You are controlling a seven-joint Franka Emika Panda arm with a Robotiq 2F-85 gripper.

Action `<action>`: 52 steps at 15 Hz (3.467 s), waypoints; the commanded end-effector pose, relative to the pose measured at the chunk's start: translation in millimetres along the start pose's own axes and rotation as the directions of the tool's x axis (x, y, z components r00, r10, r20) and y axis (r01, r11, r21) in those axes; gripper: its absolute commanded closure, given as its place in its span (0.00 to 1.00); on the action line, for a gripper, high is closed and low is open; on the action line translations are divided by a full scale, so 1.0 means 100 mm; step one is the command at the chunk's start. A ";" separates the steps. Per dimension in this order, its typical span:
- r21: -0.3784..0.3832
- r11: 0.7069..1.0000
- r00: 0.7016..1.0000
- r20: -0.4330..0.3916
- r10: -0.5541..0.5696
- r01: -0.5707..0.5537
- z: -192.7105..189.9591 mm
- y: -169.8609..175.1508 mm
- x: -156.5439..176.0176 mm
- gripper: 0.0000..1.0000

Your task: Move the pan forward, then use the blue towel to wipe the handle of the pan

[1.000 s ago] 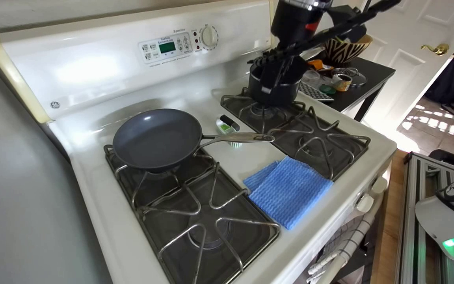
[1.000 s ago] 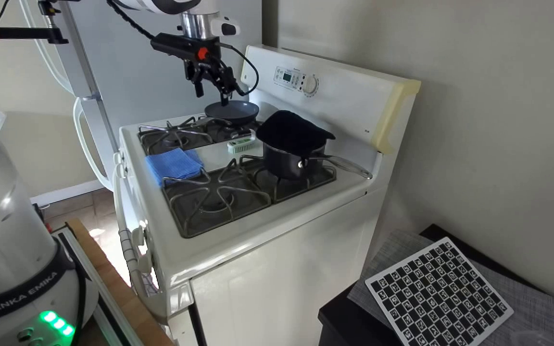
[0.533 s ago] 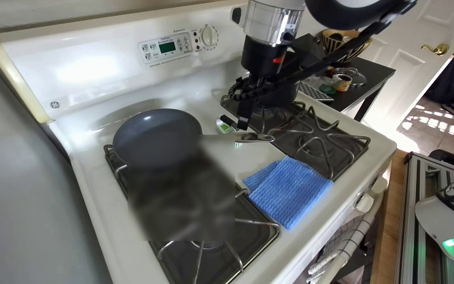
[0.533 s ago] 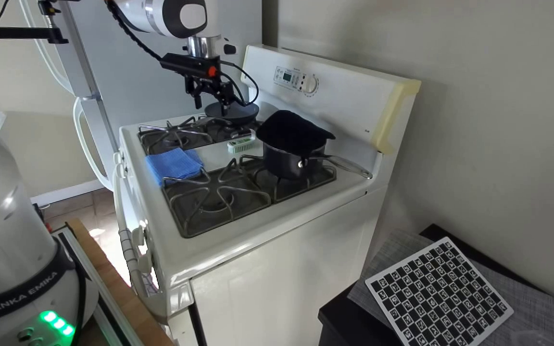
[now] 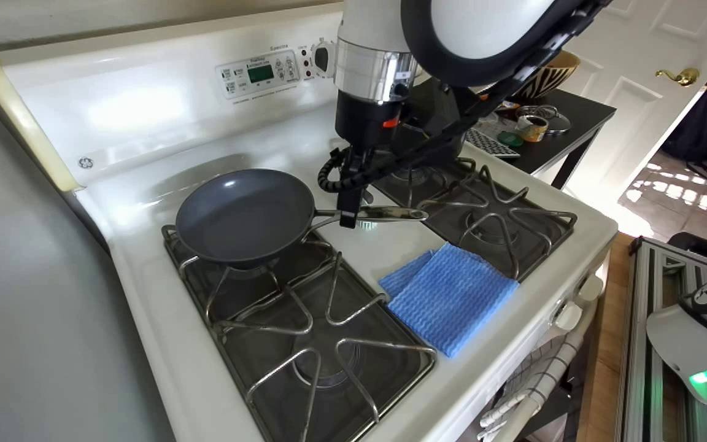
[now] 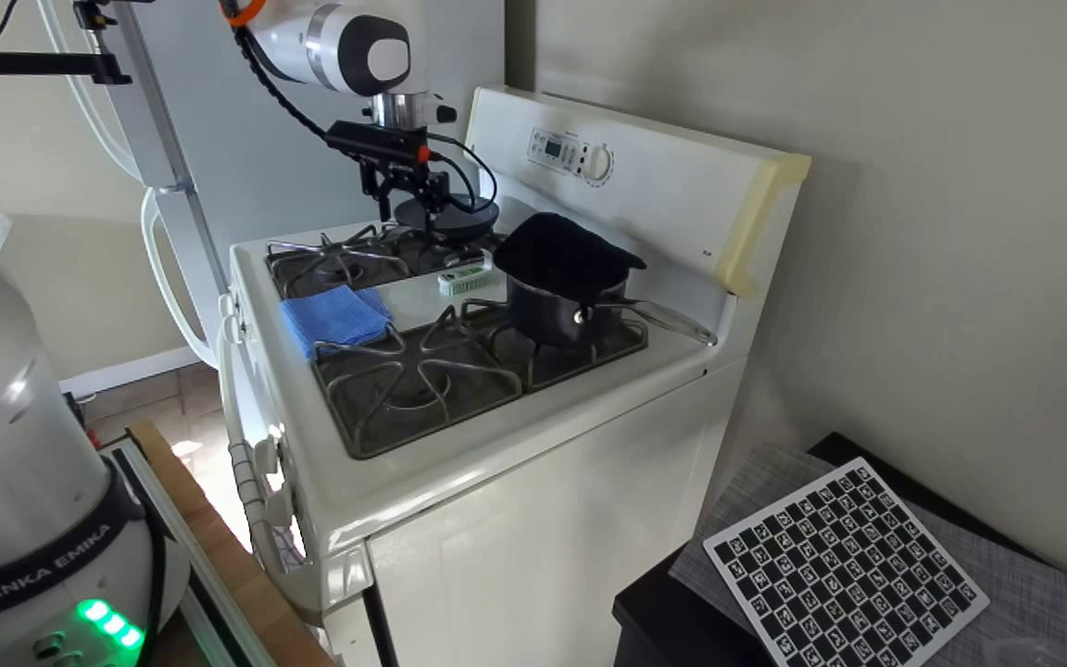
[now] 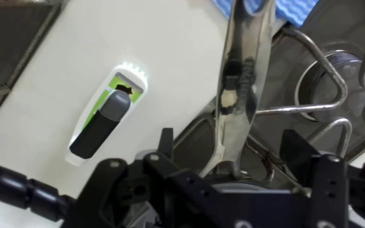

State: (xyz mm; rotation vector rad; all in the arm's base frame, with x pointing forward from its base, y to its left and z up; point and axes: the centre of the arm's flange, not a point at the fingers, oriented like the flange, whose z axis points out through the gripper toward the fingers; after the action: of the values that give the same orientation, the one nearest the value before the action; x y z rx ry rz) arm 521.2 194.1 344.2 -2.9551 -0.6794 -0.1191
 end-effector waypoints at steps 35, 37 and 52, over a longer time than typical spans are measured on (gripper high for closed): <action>0.004 0.999 0.993 0.110 -0.039 0.039 0.16 -0.57 -0.26 0.95; 0.013 0.999 0.992 0.120 -0.038 0.036 0.13 -0.59 -0.28 0.95; 0.056 0.998 0.978 0.205 -0.046 0.036 0.02 -0.96 -0.53 0.95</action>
State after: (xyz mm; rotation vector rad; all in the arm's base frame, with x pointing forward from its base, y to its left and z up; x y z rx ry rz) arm 451.5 256.7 336.6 -2.9338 -0.7850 0.1562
